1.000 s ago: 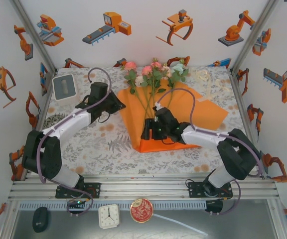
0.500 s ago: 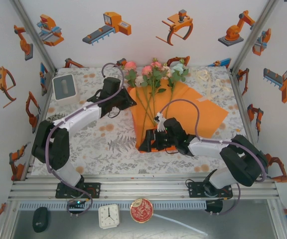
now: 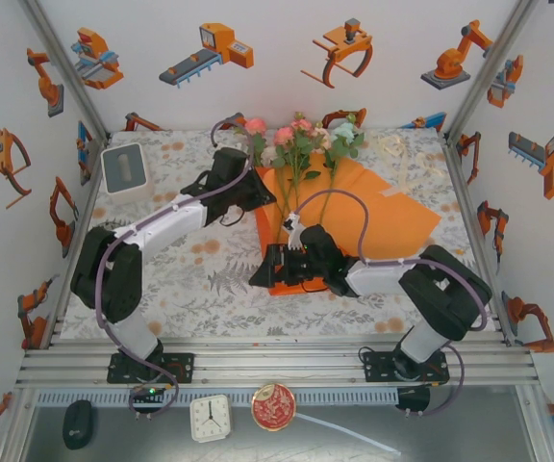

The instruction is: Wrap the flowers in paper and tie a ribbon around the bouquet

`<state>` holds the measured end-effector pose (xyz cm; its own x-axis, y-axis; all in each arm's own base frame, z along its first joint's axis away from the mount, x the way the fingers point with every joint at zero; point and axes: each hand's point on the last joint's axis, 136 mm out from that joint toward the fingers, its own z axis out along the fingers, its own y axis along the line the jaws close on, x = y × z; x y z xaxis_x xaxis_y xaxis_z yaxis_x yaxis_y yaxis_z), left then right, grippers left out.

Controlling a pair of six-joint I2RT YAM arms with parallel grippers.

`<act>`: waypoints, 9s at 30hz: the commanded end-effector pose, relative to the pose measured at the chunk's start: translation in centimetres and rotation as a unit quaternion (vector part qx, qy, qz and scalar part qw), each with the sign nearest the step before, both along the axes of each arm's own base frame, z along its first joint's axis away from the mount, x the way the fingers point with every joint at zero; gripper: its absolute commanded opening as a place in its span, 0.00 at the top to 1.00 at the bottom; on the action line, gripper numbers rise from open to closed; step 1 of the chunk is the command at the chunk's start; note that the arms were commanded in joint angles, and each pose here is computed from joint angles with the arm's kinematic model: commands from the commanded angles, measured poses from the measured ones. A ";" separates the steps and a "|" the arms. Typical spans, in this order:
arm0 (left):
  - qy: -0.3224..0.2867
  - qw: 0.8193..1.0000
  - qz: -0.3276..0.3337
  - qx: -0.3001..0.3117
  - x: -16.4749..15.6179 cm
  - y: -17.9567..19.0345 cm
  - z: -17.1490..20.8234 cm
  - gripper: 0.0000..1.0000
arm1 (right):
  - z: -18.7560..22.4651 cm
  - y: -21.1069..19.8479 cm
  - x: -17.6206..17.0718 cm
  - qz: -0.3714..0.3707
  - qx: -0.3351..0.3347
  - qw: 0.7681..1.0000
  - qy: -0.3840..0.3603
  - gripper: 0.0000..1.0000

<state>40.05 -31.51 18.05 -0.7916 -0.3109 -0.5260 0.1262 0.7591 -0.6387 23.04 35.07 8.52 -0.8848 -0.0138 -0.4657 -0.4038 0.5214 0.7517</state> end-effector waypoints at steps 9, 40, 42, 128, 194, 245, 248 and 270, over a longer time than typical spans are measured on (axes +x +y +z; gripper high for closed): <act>-0.022 1.000 0.004 -0.009 1.3 -2.1 0.7 0.85 | -1.7 -3.9 1.3 -0.092 -0.113 0.989 0.009 0.38; -0.098 0.973 0.036 0.204 6.0 5.2 -3.1 0.71 | -4.1 -8.8 1.0 -0.158 -0.157 0.975 0.021 0.63; -0.088 0.974 0.016 0.207 6.9 4.2 -4.5 0.76 | -4.0 -9.2 0.9 -0.162 -0.160 0.974 0.016 0.63; -0.051 0.955 -0.267 0.117 -13.6 -8.2 -7.6 0.64 | 3.5 -26.2 9.0 -0.383 -0.179 0.906 0.020 0.08; -0.018 0.951 -0.288 0.108 -15.4 -11.1 -11.8 0.65 | -1.9 -32.9 1.8 -0.496 -0.077 0.865 0.016 0.87; -0.037 0.969 -0.183 0.162 -14.9 -2.7 -8.1 0.62 | 6.0 -16.8 5.7 -0.150 -0.167 0.959 -0.171 1.00; -0.035 0.970 -0.195 0.142 -15.3 -3.3 -9.2 0.62 | 6.6 -15.8 5.5 -0.132 -0.140 0.965 -0.179 1.00; -0.013 0.971 -0.200 0.132 -14.6 -5.6 -11.7 0.62 | 3.2 -8.7 4.5 -0.020 -0.068 0.994 -0.080 0.99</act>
